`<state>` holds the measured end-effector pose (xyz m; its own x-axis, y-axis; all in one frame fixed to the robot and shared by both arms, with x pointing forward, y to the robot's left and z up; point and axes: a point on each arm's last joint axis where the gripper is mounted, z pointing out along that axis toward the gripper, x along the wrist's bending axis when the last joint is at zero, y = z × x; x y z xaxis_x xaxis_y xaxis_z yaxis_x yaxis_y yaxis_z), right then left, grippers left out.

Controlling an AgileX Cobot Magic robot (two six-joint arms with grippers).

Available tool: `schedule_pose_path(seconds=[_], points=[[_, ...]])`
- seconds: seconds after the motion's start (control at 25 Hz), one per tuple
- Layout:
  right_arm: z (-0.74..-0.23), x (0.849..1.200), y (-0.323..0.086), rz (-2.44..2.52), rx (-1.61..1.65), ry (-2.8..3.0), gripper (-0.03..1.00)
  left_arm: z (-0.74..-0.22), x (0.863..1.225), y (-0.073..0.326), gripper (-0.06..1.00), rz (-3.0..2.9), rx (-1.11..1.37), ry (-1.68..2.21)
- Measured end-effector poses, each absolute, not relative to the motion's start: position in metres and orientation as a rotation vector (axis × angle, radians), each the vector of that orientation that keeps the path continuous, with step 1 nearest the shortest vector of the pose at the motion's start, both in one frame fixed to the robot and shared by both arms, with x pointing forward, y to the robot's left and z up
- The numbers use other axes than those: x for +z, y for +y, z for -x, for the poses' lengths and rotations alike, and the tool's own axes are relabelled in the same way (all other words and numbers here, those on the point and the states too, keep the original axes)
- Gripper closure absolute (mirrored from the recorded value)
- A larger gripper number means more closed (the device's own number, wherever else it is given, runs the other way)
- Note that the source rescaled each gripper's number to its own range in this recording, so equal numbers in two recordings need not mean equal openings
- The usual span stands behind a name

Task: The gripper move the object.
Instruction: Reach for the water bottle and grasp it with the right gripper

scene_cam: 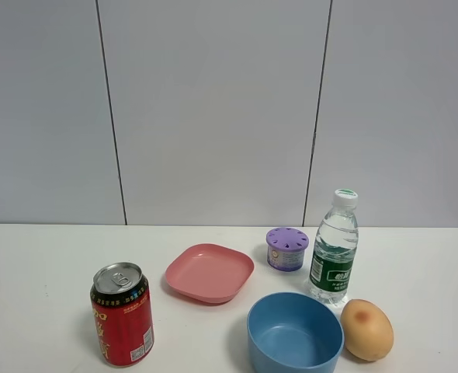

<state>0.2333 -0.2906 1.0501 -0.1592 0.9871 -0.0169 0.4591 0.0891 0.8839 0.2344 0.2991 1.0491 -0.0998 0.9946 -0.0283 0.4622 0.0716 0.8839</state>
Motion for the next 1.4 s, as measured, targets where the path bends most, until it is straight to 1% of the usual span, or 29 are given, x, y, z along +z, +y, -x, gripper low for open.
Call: schedule_pose_path(seconds=[0.04, 0.4, 0.52, 0.68, 0.76, 0.92, 1.04, 1.12, 1.2, 1.4], points=[[-0.233, 1.05, -0.291, -1.437, 1.01, 1.705, 0.37, -0.234, 1.049, 0.299, -0.06, -1.47, 0.968, 1.653], [-0.233, 1.05, -0.29, -1.438, 1.02, 1.707, 0.37, -0.234, 1.049, 0.299, -0.06, -1.47, 0.968, 1.653], [-0.231, 1.058, -0.287, -1.433, 1.073, 1.706, 0.37, -0.234, 1.049, 0.299, -0.06, -1.47, 0.968, 1.653], [-0.232, 1.097, -0.282, -1.421, 1.161, 1.709, 0.37, -0.234, 1.049, 0.299, -0.06, -1.469, 0.967, 1.654], [-0.239, 1.126, -0.279, -1.413, 1.181, 1.727, 0.37, -0.234, 1.049, 0.299, -0.06, -1.469, 0.967, 1.654], [-0.267, 1.177, -0.271, -1.423, 1.205, 1.829, 0.37, -0.234, 1.049, 0.299, -0.06, -1.469, 0.967, 1.654], [-0.298, 1.196, -0.267, -1.452, 1.166, 1.939, 0.37, -0.234, 1.049, 0.299, -0.06, -1.469, 0.967, 1.654], [-0.322, 1.197, -0.266, -1.479, 1.11, 2.004, 0.37, -0.234, 1.049, 0.299, -0.06, -1.469, 0.967, 1.654], [-0.351, 1.189, -0.266, -1.531, 1.025, 2.075, 0.37, -0.234, 1.049, 0.299, -0.06, -1.469, 0.967, 1.654], [-0.388, 1.171, -0.261, -1.57, 0.899, 2.21, 0.37, -0.234, 1.049, 0.299, -0.06, -1.469, 0.967, 1.654]])
